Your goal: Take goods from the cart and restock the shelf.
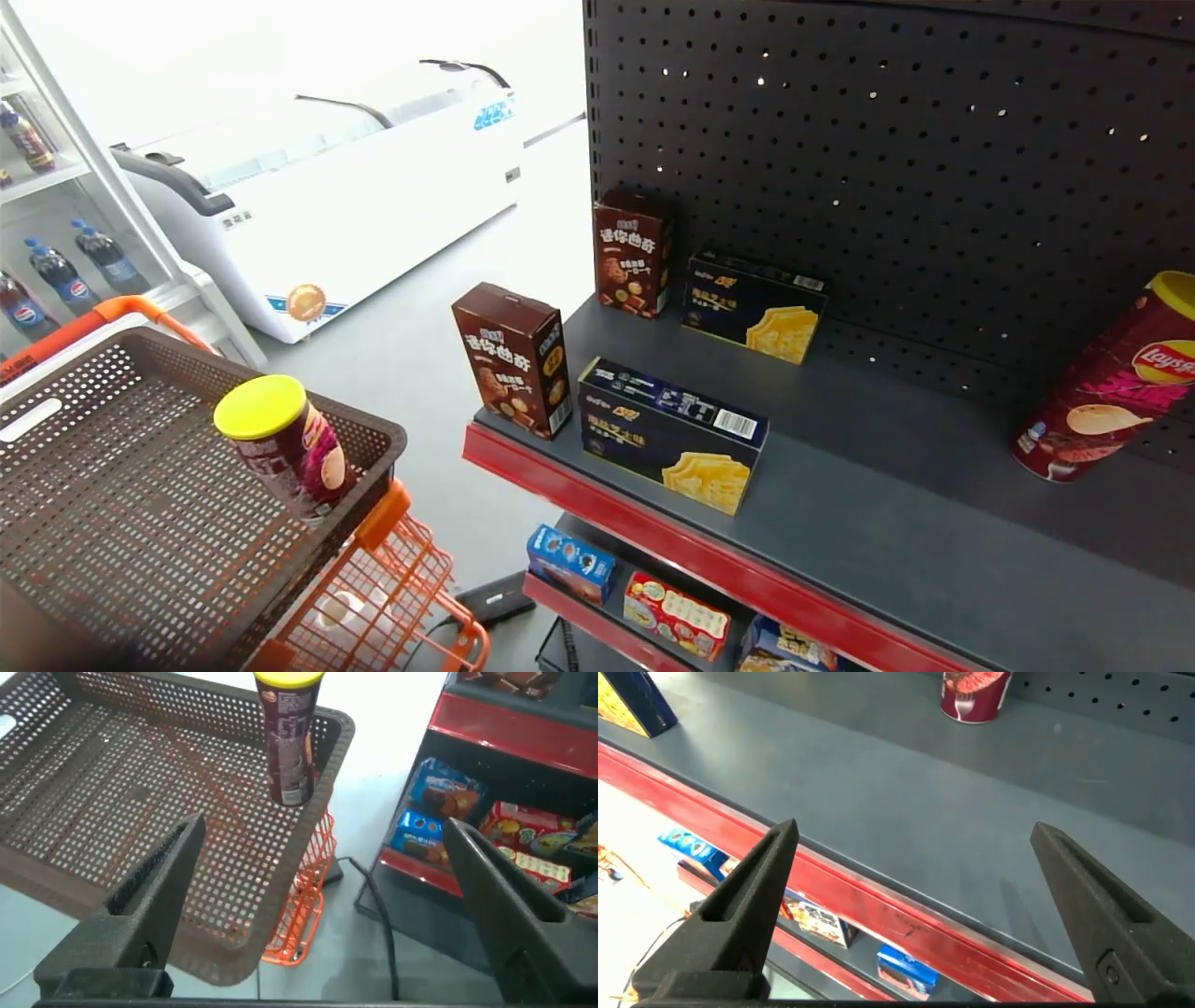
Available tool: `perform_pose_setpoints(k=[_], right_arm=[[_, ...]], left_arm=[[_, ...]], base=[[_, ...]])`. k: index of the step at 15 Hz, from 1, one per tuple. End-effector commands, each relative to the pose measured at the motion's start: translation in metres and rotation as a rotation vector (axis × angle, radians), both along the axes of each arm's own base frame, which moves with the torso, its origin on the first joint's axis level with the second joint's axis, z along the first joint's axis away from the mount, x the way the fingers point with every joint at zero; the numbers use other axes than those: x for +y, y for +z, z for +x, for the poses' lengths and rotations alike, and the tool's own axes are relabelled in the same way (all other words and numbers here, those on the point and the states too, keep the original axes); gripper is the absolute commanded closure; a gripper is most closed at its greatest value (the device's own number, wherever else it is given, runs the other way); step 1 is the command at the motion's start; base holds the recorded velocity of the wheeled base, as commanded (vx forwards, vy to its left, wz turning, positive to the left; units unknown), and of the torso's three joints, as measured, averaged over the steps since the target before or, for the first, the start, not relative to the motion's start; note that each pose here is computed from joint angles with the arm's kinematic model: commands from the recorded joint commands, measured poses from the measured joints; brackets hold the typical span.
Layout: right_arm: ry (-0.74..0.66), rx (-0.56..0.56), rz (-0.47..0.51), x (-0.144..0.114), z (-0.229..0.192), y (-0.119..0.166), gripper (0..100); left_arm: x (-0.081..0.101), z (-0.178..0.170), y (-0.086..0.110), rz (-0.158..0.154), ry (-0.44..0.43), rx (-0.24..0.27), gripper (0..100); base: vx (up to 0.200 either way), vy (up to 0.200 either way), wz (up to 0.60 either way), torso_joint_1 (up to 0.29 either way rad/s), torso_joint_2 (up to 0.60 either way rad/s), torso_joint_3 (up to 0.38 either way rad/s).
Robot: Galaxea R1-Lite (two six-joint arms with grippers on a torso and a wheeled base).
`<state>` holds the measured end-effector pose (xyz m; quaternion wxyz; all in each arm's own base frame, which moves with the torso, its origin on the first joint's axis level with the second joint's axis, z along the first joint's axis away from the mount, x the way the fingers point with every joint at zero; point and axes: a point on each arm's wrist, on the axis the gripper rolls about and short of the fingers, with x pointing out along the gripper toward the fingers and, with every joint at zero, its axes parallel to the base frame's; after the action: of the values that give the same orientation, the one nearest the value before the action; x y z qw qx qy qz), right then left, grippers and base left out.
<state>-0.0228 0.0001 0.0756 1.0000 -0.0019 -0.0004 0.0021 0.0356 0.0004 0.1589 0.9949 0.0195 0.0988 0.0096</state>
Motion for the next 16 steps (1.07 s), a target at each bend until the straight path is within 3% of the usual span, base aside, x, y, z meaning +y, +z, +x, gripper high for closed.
perform_pose_setpoints(k=[1, 2, 4, 9, 10, 16], right_arm=[[0.000, -0.001, -0.001, 0.000, 0.000, 0.000, 0], [0.000, -0.001, -0.001, 0.000, 0.000, 0.000, 0], [0.000, -0.001, -0.001, 0.000, 0.000, 0.000, 0], [0.000, -0.001, -0.001, 0.000, 0.000, 0.000, 0], [0.000, -0.001, -0.001, 0.000, 0.000, 0.000, 0], [0.000, -0.001, -0.001, 0.000, 0.000, 0.000, 0]], left_arm=[[0.004, 0.068, -0.005, 0.017, 0.039, 0.205, 0], [0.010, 0.083, -0.006, 0.060, 0.070, 0.195, 0], [0.019, 0.107, -0.016, 0.117, 0.102, 0.239, 0], [0.025, 0.160, -0.041, 0.128, 0.098, 0.183, 0], [0.022, 0.174, -0.046, 0.121, 0.083, 0.153, 0], [0.015, 0.213, -0.076, 0.087, 0.051, 0.105, 0]], base=[[0.000, 0.000, 0.00, 0.000, 0.00, 0.000], [0.000, 0.000, 0.00, 0.000, 0.00, 0.000], [0.000, 0.000, 0.00, 0.000, 0.00, 0.000], [0.000, 0.000, 0.00, 0.000, 0.00, 0.000], [0.000, 0.000, 0.00, 0.000, 0.00, 0.000], [0.000, 0.000, 0.00, 0.000, 0.00, 0.000]])
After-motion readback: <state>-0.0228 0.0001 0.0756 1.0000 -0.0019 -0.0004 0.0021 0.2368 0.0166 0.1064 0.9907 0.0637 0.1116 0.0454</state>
